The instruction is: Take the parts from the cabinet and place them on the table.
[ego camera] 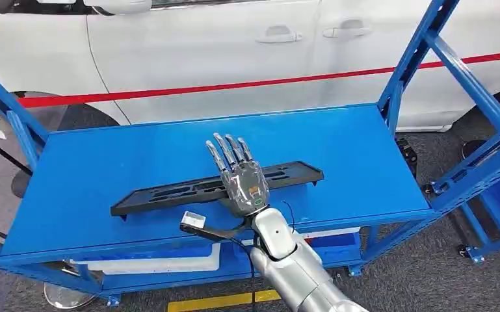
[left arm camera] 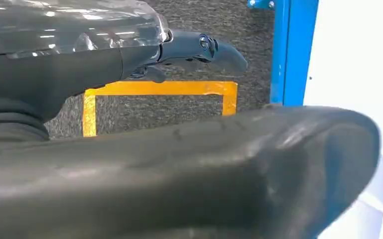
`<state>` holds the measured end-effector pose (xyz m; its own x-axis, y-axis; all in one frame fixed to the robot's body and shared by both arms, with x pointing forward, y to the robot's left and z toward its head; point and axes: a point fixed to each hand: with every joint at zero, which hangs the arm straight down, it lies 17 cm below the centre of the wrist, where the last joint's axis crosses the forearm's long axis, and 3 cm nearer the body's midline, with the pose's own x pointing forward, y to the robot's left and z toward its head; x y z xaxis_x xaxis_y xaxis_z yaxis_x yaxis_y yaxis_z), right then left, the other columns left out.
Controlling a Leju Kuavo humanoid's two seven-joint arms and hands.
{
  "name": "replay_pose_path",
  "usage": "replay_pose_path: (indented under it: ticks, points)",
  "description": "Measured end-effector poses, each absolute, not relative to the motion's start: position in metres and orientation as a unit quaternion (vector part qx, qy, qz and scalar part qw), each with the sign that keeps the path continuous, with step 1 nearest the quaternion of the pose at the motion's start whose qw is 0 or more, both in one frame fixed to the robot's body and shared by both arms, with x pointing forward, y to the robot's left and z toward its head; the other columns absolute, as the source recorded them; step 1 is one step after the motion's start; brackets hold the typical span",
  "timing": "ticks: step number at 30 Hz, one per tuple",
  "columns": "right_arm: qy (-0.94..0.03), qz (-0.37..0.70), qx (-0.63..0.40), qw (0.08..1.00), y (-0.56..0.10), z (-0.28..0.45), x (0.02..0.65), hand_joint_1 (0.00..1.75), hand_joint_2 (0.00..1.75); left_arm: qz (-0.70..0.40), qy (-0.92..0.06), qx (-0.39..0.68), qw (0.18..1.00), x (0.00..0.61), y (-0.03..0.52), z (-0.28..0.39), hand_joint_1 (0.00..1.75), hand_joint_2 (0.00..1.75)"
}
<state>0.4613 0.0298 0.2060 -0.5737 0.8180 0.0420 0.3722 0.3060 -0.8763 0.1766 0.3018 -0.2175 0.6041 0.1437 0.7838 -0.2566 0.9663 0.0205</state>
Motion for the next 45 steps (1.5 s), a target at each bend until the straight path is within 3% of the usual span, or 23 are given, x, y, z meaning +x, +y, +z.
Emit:
replay_pose_path:
  ticks: [13,14,22,45]
  points:
    - [-0.770,0.441,-0.387,0.250,0.032,0.210,0.461,0.00,1.75,0.112,-0.430,0.067,0.893,0.176,0.303,-0.218,0.00,0.00]
    - [-0.770,0.441,-0.387,0.250,0.032,0.210,0.461,1.75,1.75,0.112,-0.430,0.067,0.893,0.176,0.303,-0.218,0.00,0.00]
    - [-0.674,0.557,-0.362,0.323,0.024,0.135,0.477,1.75,1.75,0.098,-0.435,0.055,0.893,0.180,0.299,-0.216,0.00,0.00]
    - [-0.678,0.553,-0.354,0.331,0.022,0.129,0.482,1.75,1.75,0.092,-0.436,0.059,0.893,0.180,0.302,-0.216,0.00,0.00]
